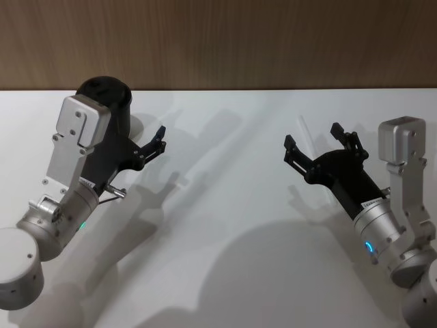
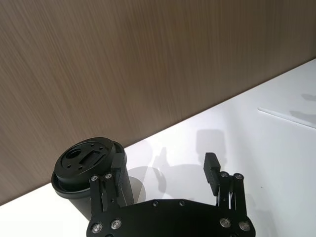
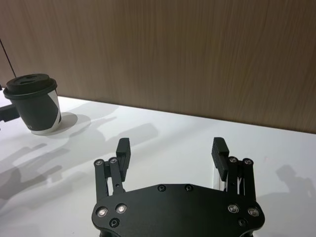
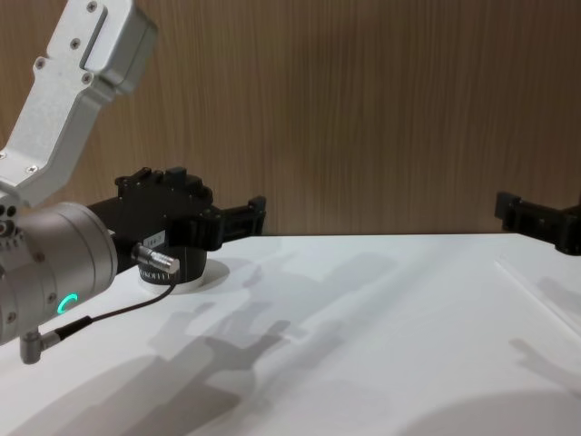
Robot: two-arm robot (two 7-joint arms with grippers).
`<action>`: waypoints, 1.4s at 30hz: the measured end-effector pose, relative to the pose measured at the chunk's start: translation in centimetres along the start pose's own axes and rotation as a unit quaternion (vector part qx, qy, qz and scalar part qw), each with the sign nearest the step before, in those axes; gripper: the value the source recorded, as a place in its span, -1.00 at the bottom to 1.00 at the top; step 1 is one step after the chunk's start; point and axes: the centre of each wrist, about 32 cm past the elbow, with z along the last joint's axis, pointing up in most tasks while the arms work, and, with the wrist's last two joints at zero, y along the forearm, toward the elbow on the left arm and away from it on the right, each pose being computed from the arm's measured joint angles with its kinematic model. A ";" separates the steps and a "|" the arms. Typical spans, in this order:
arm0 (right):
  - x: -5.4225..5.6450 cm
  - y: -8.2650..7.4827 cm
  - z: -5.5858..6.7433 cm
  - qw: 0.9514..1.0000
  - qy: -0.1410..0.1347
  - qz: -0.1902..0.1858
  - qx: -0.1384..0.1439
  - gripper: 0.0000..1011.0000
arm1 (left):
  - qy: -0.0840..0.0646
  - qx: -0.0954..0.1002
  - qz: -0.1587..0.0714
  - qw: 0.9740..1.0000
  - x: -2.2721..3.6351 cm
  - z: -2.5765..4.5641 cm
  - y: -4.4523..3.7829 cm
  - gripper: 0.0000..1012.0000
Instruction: Pick up the straw with one hand, pass it to the other hand, and insert it into the cup.
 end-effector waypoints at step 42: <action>0.1 0.0 0.1 1.000 0.000 -0.001 0.001 0.98 | 0.000 0.000 0.000 1.000 0.00 0.00 0.00 0.98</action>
